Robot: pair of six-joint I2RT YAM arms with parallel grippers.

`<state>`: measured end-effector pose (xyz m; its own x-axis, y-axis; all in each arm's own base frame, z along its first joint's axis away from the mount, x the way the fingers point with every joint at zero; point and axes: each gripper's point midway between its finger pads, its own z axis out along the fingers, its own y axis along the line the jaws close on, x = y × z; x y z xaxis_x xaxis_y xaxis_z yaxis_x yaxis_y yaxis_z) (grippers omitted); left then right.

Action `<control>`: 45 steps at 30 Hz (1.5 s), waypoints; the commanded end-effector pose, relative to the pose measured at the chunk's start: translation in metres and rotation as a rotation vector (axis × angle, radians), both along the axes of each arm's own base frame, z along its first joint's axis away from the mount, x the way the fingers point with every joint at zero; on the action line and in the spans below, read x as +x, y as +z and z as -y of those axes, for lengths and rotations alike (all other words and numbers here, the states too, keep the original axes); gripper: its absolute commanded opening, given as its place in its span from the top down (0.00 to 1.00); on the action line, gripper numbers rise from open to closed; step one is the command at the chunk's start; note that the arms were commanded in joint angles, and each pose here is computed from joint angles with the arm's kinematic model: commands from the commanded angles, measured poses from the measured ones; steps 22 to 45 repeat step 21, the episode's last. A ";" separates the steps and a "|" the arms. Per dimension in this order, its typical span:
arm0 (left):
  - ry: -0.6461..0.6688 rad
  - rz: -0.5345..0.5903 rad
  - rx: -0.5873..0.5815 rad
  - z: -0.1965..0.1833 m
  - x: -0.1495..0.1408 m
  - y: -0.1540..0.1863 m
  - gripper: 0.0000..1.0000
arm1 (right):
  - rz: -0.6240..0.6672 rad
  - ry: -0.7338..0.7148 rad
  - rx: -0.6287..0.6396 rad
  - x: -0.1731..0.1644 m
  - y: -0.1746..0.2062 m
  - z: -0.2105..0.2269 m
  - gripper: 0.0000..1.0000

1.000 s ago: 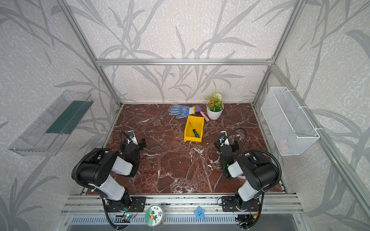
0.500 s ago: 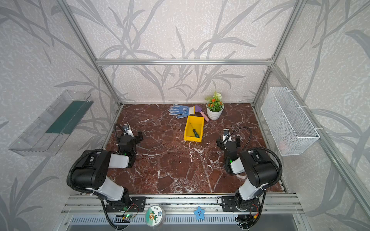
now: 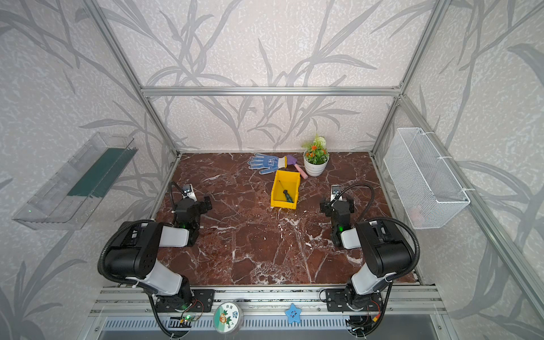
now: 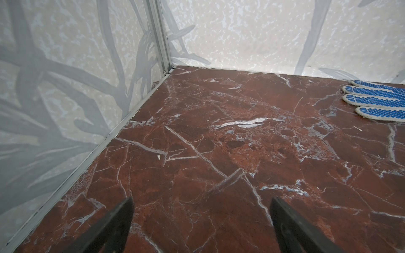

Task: Put the screwdriver in the bin
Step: Reset both arms

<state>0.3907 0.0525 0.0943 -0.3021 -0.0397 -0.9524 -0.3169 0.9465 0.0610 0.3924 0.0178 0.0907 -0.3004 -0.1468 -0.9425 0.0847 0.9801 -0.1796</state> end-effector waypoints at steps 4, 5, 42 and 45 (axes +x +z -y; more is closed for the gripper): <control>-0.003 0.008 -0.007 0.000 0.000 0.003 0.01 | 0.018 0.001 0.019 0.001 0.006 -0.001 0.01; -0.003 0.008 -0.006 0.000 0.000 0.003 0.01 | 0.018 0.001 0.018 0.001 0.007 -0.001 0.01; -0.003 0.009 -0.006 0.000 0.000 0.004 0.01 | -0.004 0.031 0.059 0.004 0.004 0.000 0.01; -0.003 0.009 -0.006 0.000 0.000 0.004 0.01 | -0.004 0.031 0.059 0.004 0.004 0.000 0.01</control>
